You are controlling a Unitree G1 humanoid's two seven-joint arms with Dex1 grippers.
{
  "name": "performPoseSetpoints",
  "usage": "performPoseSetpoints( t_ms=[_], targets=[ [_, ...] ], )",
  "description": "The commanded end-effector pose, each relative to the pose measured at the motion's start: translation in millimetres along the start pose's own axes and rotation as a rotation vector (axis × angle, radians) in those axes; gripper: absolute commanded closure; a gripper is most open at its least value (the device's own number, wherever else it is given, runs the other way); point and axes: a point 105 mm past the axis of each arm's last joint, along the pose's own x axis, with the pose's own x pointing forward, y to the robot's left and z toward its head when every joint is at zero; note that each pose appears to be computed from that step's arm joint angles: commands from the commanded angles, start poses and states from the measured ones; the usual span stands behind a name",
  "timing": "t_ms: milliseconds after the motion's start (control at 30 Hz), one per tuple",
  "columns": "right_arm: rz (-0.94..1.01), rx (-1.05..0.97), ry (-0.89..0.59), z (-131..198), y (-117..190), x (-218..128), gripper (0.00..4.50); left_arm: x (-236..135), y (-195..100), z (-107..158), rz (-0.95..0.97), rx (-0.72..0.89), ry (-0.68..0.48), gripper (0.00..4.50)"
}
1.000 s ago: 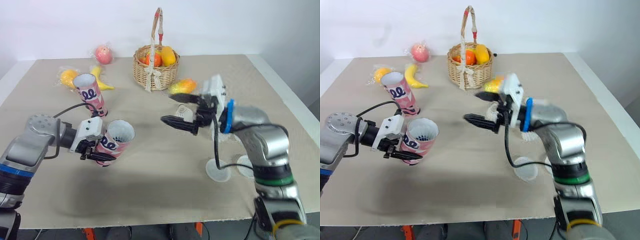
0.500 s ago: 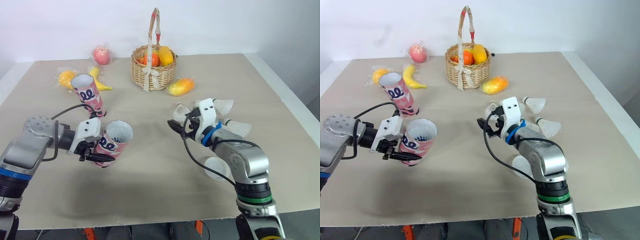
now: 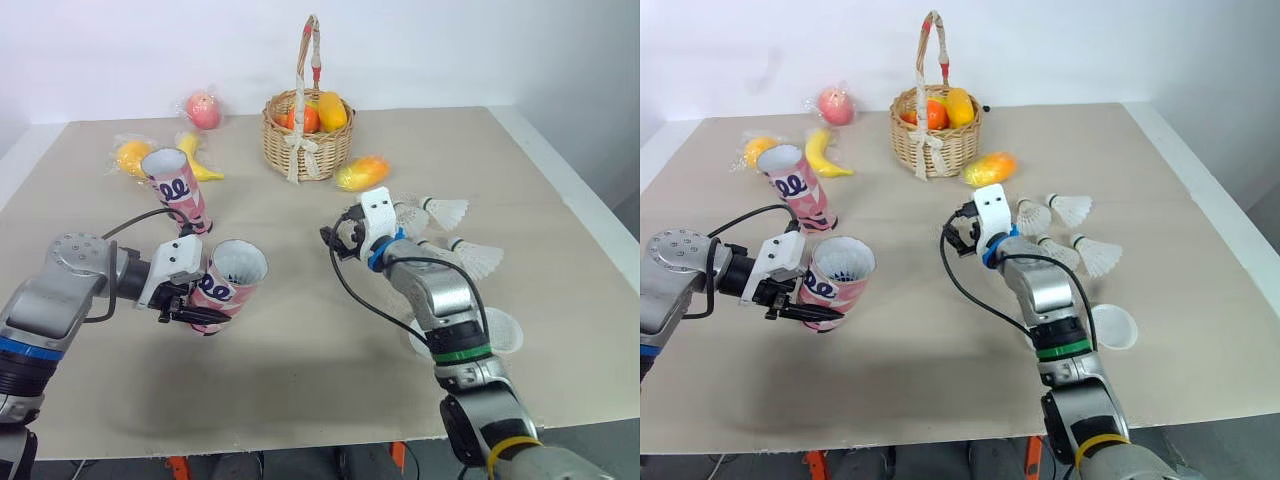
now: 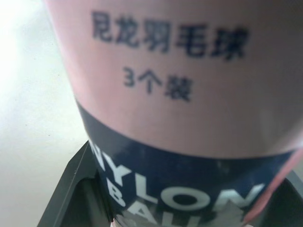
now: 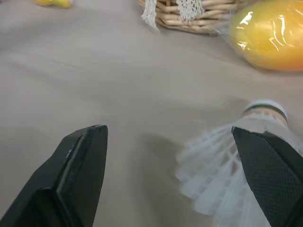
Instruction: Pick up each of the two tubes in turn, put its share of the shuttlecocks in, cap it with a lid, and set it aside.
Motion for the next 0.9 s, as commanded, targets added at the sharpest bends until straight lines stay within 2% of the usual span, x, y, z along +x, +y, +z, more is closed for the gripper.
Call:
performPoseSetpoints(
  t_ms=[33, 67, 100, 167, 267, 500, 633, 700, 733, 800, 900],
  targets=[
    [0.015, -0.053, -0.08, 20.7, 6.6, 4.7, 1.34, 3.4, -6.0, -9.9, -0.02, -0.037, 0.031, 1.83],
    [0.017, -0.063, -0.085, 21.4, 7.4, 5.3, 1.85, 3.4, -6.2, -10.0, -0.019, -0.037, 0.031, 1.83],
    [0.016, -0.072, -0.089, 21.6, 7.7, 5.6, 2.16, 3.3, -6.5, -10.0, -0.019, -0.038, 0.031, 1.83],
    [0.012, -0.096, -0.095, 21.8, 7.8, 5.5, 3.31, 3.3, -7.6, -10.2, -0.02, -0.04, 0.03, 1.83],
    [0.004, -0.129, -0.101, 21.6, 7.8, 4.8, 4.42, 3.1, -9.4, -10.9, -0.021, -0.043, 0.031, 1.83],
    [0.015, -0.171, -0.146, 33.0, 9.8, -0.7, 4.42, 3.3, -11.8, -10.8, -0.021, -0.044, 0.033, 1.83],
    [0.067, -0.167, -0.136, 28.8, 13.4, -11.8, 4.42, 2.7, -11.9, -10.8, -0.019, -0.043, 0.036, 1.83],
    [0.048, -0.161, -0.117, 23.8, 8.3, -17.7, 3.77, 2.5, -11.8, -10.4, -0.018, -0.044, 0.035, 1.83],
    [0.053, -0.142, -0.11, 21.8, 7.7, -20.0, 3.67, 2.5, -11.8, -10.3, -0.019, -0.045, 0.035, 1.83],
    [0.065, -0.132, -0.102, 19.7, 9.0, -24.6, 2.82, 2.6, -11.7, -10.0, -0.019, -0.045, 0.034, 1.83],
    [0.079, -0.138, -0.079, 15.6, 11.6, -30.3, 1.32, 2.9, -11.1, -9.5, -0.018, -0.046, 0.032, 1.83]
  ],
)
